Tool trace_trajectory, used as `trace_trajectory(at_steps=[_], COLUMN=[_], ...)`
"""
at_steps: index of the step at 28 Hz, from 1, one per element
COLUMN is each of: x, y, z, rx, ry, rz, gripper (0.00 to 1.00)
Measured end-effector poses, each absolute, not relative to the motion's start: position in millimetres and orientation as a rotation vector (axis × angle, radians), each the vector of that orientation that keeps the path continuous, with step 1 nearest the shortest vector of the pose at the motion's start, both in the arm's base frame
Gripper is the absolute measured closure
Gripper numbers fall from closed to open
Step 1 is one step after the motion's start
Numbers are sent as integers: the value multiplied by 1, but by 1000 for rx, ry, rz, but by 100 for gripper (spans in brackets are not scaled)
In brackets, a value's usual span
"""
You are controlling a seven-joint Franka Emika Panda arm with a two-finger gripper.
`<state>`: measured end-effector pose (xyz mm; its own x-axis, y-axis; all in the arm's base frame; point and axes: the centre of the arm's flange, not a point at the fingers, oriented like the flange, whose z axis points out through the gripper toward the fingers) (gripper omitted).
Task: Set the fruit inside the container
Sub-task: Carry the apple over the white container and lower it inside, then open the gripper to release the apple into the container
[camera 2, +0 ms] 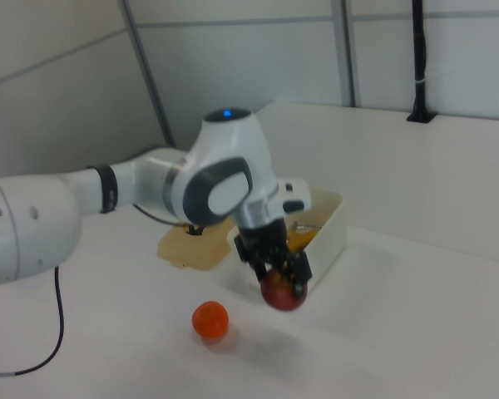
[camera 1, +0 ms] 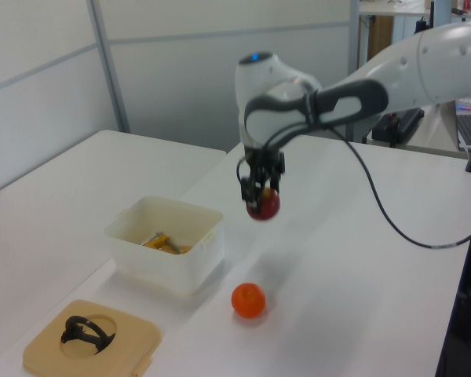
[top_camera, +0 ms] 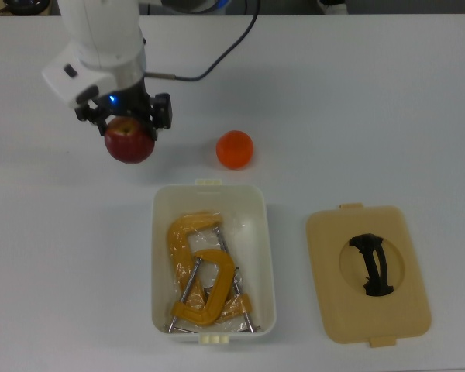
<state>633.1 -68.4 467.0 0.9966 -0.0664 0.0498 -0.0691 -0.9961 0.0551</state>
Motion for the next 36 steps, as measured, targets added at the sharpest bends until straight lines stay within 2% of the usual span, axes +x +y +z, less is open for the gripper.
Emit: trace_trajectory(at_steps=[5, 8, 13, 15, 19, 27, 31, 36], x=[640, 646, 666, 675, 688, 703, 704, 700], y=[-65, -58, -26, -12, 2, 14, 20, 29], z=[514, 528, 540, 536, 518, 468, 464, 466], rx=[3070, 3040, 2979, 2966, 2963, 2986, 3008, 3028], ry=[-91, -45, 69, 110, 149, 178, 105, 68], rz=[206, 289, 540, 627, 690, 652, 650, 613], gripper=[12, 12, 12, 12, 12, 12, 0, 0])
